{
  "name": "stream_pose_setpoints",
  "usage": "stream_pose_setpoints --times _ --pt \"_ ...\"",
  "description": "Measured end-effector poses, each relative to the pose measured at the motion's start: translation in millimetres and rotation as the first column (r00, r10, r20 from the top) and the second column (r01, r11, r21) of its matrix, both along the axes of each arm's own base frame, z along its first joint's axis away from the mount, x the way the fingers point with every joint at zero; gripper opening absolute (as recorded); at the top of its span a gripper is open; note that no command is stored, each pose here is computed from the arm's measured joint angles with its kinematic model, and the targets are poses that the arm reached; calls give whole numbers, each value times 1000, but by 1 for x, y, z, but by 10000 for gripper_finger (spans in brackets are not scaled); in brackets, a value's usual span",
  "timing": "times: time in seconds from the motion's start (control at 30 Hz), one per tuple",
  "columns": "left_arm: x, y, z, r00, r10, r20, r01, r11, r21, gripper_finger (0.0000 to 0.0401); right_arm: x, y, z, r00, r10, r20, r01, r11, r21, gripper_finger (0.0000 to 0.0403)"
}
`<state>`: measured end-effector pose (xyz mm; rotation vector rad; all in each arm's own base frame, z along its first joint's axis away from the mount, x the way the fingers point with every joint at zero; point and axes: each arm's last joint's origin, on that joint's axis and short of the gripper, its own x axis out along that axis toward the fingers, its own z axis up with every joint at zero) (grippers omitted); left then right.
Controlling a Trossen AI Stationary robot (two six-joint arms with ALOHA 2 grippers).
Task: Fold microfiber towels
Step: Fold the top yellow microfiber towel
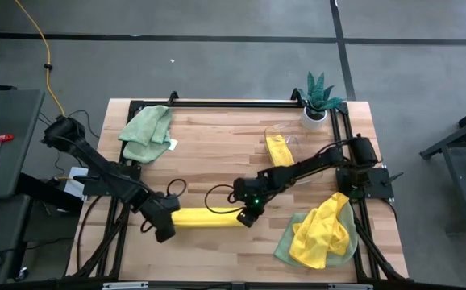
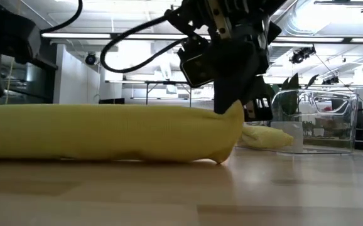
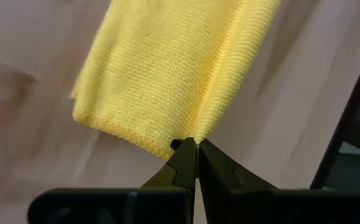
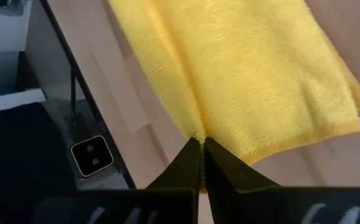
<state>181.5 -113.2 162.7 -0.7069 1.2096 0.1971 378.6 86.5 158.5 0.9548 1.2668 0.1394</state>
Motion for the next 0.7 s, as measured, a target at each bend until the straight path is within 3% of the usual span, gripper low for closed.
stream_pose_setpoints --times 0.2,0.37,0.7 --pt "5 -24 -14 1000 -21 -14 20 995 -102 0 -3 19 1 999 -11 -35 12 999 41 0" --pt "10 -31 -15 998 -64 3 63 982 -180 0 -3 28 4 998 5 -67 5 990 144 0" --pt "19 -8 -15 999 53 -1 -52 992 -116 0 -6 16 -3 971 -171 -169 178 984 26 0"
